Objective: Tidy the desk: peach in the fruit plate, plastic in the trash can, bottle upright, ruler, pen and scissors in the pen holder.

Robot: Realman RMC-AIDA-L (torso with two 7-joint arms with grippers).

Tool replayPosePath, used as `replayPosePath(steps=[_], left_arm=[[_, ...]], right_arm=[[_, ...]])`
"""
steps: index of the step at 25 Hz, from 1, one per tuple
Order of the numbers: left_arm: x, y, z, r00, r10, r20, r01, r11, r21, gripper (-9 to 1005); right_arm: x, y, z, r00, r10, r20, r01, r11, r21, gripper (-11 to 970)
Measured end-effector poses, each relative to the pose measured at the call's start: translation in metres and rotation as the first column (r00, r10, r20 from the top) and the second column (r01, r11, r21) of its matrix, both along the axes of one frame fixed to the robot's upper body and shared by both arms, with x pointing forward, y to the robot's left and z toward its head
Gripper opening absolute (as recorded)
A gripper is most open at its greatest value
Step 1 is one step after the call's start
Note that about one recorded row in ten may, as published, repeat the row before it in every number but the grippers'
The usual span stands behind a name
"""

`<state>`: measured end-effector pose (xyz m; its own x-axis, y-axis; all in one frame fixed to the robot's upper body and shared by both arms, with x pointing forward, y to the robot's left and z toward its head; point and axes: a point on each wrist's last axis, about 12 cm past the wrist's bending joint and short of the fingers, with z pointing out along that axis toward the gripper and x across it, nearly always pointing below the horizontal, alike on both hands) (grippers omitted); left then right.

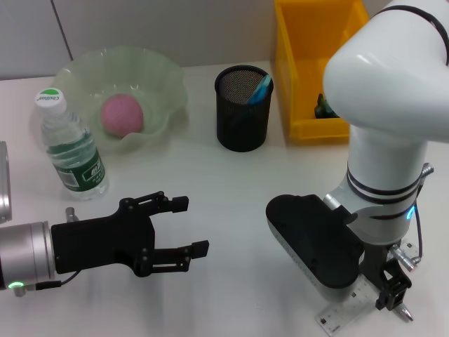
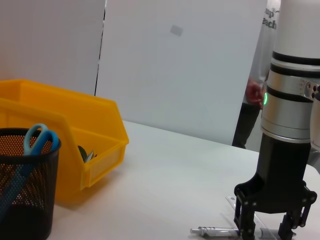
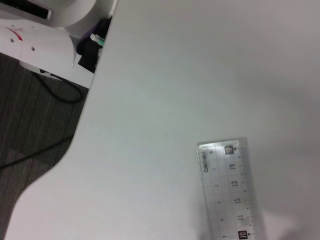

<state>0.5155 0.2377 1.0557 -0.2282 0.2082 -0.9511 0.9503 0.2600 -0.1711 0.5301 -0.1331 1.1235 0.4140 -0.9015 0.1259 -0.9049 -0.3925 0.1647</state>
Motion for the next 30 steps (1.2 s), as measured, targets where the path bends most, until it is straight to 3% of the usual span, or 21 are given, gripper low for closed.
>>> replayPosePath(steps=[20, 30], left_arm=[[-0.0001, 0.0000, 0.0001, 1.000, -0.001, 0.000, 0.001, 1.000, -0.001, 861], [-0.0001, 0.0000, 0.0001, 1.000, -0.001, 0.000, 0.001, 1.000, -0.001, 861]], right_arm=[[0.0012, 0.0008, -0.0038, 1.000, -0.002, 0.018, 0.002, 1.000, 0.001, 528], [0.0026, 0.0002, -0.0043, 1.000, -0.012, 0.023, 0.011, 1.000, 0.011, 384]])
